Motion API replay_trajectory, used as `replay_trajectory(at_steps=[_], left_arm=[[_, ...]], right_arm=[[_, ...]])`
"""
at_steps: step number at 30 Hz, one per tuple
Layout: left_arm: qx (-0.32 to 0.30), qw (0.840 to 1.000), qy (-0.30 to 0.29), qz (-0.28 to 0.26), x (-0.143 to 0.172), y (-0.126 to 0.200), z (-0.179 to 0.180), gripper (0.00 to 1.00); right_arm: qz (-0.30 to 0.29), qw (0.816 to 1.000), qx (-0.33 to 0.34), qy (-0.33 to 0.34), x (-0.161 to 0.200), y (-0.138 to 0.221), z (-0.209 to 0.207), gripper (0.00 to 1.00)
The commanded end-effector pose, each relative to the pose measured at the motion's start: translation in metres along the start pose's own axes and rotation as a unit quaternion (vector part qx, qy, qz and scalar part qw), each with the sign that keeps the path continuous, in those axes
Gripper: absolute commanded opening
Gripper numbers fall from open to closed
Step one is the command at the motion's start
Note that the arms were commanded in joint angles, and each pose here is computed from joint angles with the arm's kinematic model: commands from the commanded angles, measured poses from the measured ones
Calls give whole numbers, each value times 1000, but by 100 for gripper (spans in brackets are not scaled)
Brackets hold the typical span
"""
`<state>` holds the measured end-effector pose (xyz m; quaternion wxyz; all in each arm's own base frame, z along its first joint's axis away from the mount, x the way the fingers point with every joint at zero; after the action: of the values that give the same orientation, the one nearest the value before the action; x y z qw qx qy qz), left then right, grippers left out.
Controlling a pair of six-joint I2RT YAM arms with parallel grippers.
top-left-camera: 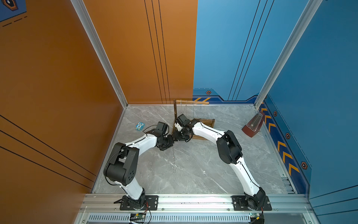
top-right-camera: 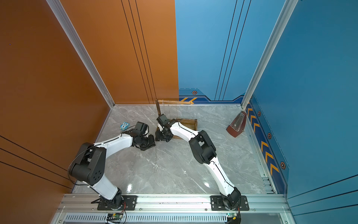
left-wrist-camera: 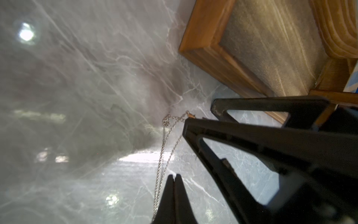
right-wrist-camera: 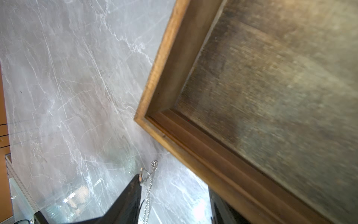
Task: Take the necklace off the jewelry display stand
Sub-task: Place the necklace at the center of the board.
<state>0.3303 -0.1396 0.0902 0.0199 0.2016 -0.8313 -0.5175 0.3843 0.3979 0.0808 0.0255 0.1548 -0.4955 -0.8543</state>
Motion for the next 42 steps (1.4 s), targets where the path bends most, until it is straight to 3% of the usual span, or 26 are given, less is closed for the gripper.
replay_trajectory(at_steps=[1,14,29,42], left_arm=[[-3,1000,-2,5,-9,-8,-1,0],[3,1000,16,16,-27,-26,0,0],[-23,999,18,-12,-15,-8,13,0],[39,999,17,2,-15,-16,-7,0]], right_arm=[[26,999,16,-18,10,-7,-14,56],[27,999,13,-19,11,-8,-12,56],[31,999,15,-22,14,-10,-14,56],[32,999,13,-24,14,-10,-14,56]])
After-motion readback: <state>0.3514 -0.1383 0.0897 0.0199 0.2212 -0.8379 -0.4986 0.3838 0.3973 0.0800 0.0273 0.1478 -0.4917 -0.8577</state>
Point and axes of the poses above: each gripper's point midway between its finger pads, its own y axis back along the fingers, its own z axis along the line the jaws close on, x = y × z, the point moved 5 cm from there along y, back along the fingers, and after that the axes turned 3 degrees about -y, right-handed, at the moved point
